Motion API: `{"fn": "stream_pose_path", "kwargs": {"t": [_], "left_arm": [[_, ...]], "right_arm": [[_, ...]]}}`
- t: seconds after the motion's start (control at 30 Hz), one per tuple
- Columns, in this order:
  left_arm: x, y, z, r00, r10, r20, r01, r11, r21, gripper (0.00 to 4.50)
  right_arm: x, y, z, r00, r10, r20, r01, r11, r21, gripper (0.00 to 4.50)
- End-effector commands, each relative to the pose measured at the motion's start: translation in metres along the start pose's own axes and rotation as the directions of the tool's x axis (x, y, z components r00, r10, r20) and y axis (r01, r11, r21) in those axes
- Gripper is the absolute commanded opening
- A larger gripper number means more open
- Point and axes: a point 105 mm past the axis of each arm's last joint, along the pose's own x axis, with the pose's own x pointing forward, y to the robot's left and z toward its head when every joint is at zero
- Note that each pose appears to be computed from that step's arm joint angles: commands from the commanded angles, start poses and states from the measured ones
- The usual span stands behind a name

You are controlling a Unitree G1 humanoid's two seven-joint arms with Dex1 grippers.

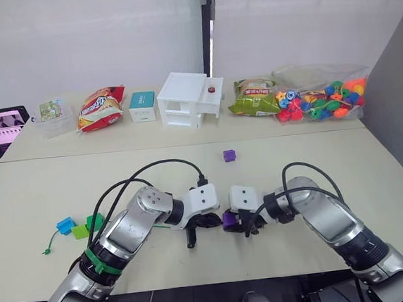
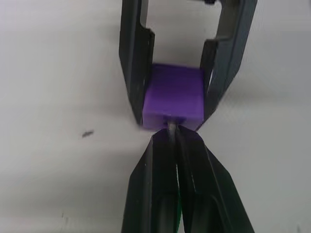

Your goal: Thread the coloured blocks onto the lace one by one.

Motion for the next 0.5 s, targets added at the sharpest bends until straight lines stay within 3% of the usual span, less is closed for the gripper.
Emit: {"fn": "stream_pose_path", "kwargs": {"t": [0.03,0.07,0.2,0.33,0.5], "left_arm": [[-0.001,-0.005,0.031,0.988,-0.027,0.153,0.016,0.997,0.073,0.0],[-0.006,-0.003,0.031,0.986,-0.015,0.166,0.003,0.997,0.075,0.0],[-0.022,0.0,0.034,0.976,-0.014,0.215,0.002,0.998,0.055,1.34],[-0.043,0.005,0.027,0.981,0.008,0.194,-0.025,0.996,0.086,2.68],[-0.06,0.002,0.004,0.99,0.0,0.14,-0.009,0.998,0.058,2.72]], "right_arm": [[0.008,0.006,0.003,1.0,0.011,0.008,-0.011,1.0,0.001,1.19],[0.007,0.007,0.003,1.0,0.011,0.007,-0.011,1.0,0.002,1.19],[0.006,0.007,0.001,1.0,0.007,0.003,-0.007,1.0,0.011,1.19],[0.005,0.007,-0.001,1.0,0.0,-0.005,0.0,1.0,0.018,1.19],[0.005,0.008,-0.003,1.0,-0.004,-0.008,0.004,1.0,0.024,1.19]]}}
